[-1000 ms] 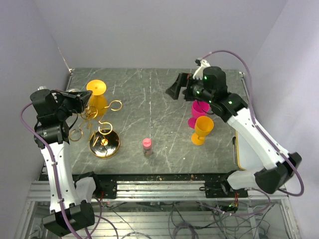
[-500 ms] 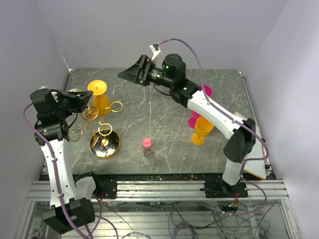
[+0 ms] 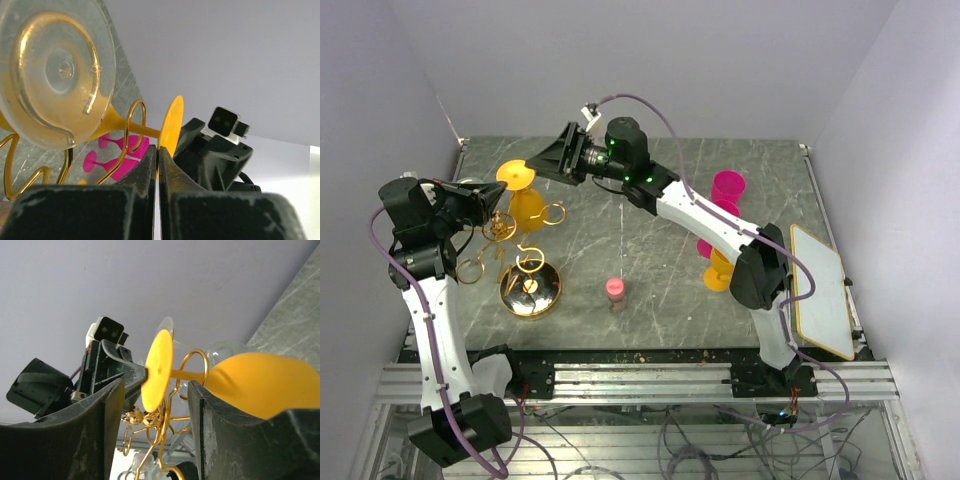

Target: Take the wine glass off the wine glass rack

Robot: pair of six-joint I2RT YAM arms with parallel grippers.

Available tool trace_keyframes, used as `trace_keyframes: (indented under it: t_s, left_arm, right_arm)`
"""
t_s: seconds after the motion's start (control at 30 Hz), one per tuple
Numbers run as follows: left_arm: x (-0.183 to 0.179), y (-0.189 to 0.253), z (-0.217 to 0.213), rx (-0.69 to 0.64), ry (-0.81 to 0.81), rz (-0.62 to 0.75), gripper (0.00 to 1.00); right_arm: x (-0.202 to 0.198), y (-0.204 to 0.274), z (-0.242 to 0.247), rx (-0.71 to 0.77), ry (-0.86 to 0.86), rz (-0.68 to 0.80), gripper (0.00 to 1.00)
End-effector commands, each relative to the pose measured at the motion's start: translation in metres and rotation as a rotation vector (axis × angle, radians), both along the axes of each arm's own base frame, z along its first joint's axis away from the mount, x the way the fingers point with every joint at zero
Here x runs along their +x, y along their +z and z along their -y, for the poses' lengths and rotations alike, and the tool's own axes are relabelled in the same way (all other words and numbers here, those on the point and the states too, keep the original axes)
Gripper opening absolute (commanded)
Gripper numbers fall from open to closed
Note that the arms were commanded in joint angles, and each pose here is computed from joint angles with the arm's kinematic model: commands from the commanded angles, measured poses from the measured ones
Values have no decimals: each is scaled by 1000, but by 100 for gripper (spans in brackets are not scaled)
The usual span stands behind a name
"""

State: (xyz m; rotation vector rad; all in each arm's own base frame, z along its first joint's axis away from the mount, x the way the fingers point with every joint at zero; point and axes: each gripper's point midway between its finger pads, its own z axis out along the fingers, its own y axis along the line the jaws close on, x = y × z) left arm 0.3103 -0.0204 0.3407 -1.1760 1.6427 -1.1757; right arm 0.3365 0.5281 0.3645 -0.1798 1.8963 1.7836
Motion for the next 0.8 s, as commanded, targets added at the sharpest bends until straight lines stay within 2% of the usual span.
trace_keyframes:
  t_s: [0.0, 0.1, 0.17, 0.5, 0.67, 0.77]
  left_arm:
    - [-6, -1, 8, -23, -59, -4, 7]
    - [-7, 1, 8, -18, -60, 1, 7]
    - [-7, 2, 8, -11, -56, 4, 7]
    - [-7, 2, 5, 45, -66, -8, 7]
    - [-9, 4, 4, 71, -57, -11, 11]
    - [-11, 3, 3, 98, -59, -16, 26]
  right_arm:
    - [-7, 11, -9, 36, 26, -13, 50]
    - [-9, 7, -12, 39, 41, -27, 47]
    - [-11, 8, -14, 47, 52, -27, 41]
    - [-17, 11, -20, 62, 84, -39, 1]
    - [-22, 10, -22, 82, 118, -56, 0]
    - [-22, 11, -20, 70, 111, -43, 0]
